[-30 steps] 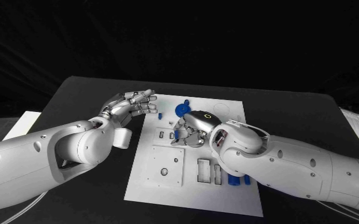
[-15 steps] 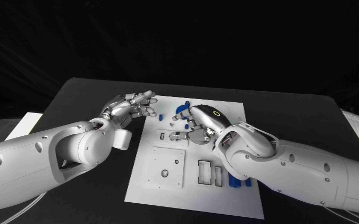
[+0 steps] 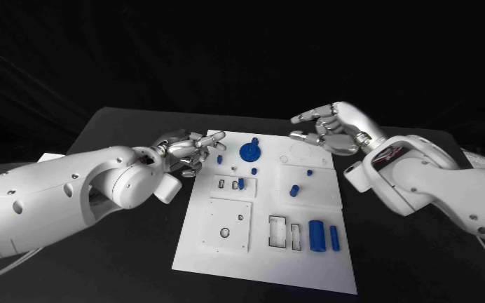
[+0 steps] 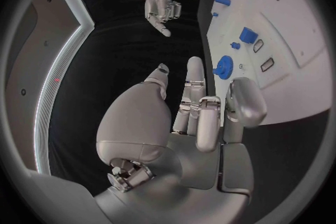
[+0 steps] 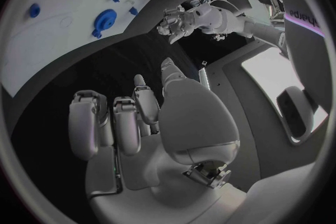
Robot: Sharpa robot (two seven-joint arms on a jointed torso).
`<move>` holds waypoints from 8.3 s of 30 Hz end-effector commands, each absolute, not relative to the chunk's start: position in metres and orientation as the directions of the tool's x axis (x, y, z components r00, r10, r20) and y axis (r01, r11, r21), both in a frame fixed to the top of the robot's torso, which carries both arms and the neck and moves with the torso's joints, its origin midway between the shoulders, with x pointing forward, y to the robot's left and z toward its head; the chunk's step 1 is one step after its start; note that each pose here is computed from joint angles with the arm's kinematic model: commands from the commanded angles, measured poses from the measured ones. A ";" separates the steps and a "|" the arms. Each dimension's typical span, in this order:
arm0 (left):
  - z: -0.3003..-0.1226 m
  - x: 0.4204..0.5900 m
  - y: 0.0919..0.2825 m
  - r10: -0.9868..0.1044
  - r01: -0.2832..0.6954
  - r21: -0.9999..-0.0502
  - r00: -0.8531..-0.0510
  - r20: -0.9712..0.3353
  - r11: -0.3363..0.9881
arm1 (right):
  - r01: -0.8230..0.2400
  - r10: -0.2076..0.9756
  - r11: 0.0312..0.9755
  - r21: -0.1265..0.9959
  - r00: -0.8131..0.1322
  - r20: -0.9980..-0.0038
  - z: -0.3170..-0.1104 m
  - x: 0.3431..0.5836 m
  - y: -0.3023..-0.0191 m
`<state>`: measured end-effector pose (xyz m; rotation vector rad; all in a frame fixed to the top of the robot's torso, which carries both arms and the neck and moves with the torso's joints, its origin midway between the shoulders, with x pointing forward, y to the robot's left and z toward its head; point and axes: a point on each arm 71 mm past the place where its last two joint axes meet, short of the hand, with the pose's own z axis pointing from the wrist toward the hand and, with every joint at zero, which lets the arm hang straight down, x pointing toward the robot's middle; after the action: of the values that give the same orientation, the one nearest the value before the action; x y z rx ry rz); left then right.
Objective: Assemble the parts on the task board
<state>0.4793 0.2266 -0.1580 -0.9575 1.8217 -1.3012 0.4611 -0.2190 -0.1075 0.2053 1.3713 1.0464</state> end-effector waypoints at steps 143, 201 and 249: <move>-0.163 0.523 0.108 -0.105 0.092 -0.270 -0.768 -0.632 0.958 | -0.301 0.795 0.527 0.795 -0.156 -0.586 -0.118 0.499 -0.266; -0.182 0.485 0.134 -0.249 0.086 -0.326 -0.474 -0.845 0.941 | -0.310 0.771 0.554 0.773 -0.159 -0.617 -0.126 0.496 -0.270; -0.192 0.486 0.127 -0.129 0.119 -0.247 -0.600 -0.790 0.962 | -0.309 0.773 0.549 0.777 -0.166 -0.612 -0.126 0.497 -0.268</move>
<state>0.4890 0.1286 -0.1851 -0.0325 2.1299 -0.3472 0.4971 -0.2694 -0.1262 0.4414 1.4352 0.9955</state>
